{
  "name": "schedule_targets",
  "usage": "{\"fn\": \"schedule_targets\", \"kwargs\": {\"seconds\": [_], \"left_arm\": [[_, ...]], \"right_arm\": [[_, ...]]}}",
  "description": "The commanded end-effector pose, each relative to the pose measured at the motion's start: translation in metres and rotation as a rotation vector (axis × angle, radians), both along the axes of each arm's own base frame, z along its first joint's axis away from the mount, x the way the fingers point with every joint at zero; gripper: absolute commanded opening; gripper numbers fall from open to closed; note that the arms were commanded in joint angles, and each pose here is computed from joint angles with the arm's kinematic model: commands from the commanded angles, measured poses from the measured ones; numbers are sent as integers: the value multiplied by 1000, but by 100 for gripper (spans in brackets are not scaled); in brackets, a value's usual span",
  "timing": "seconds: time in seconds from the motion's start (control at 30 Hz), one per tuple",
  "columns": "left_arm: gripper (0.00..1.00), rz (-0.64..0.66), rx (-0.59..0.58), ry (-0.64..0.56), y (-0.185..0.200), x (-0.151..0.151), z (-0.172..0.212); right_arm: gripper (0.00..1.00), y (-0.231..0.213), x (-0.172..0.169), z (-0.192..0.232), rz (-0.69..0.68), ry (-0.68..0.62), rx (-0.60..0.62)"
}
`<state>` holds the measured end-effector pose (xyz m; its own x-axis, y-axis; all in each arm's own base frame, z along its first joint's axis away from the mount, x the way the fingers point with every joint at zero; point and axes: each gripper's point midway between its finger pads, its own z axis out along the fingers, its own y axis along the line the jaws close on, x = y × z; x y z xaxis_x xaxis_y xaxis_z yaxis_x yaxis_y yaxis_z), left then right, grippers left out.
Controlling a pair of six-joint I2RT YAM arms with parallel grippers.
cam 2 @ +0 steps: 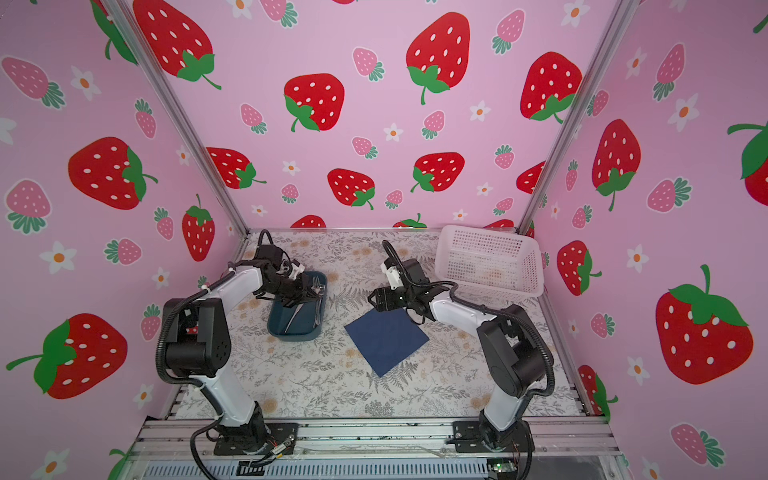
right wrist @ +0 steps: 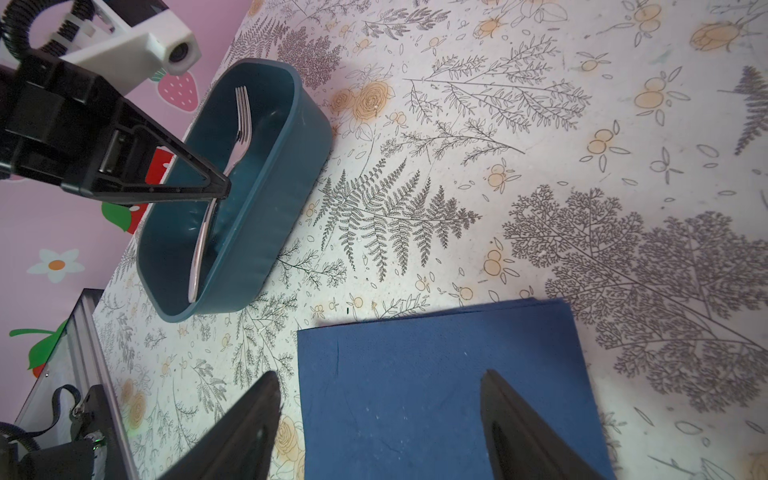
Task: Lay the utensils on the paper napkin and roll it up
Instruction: 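Lift the silver fork out of the tray with the left gripper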
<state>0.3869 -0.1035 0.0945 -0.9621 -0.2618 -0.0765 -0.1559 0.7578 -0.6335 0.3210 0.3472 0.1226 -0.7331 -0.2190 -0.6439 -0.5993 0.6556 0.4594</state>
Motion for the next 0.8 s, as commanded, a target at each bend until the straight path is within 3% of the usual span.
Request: {"fn": "schedule_targets", "kwargs": {"seconds": [0.0,0.23,0.37,0.6,0.77], "left_arm": [[0,-16,-1,-29,-2,10,11],[0,0,134,-3,17,23,3],[0,-27,127,-50,9,25,19],[0,-166,159,-62,-46,1,29],[0,-229,97,-43,-111,-23,25]], "right_arm": [[77,-1,-1,10,-9,-24,16],[77,-4,0,14,-26,-31,17],[77,-8,0,14,-45,-40,6],[78,-26,9,4,-151,-33,-40],[80,-57,12,1,-302,-49,-60]]}}
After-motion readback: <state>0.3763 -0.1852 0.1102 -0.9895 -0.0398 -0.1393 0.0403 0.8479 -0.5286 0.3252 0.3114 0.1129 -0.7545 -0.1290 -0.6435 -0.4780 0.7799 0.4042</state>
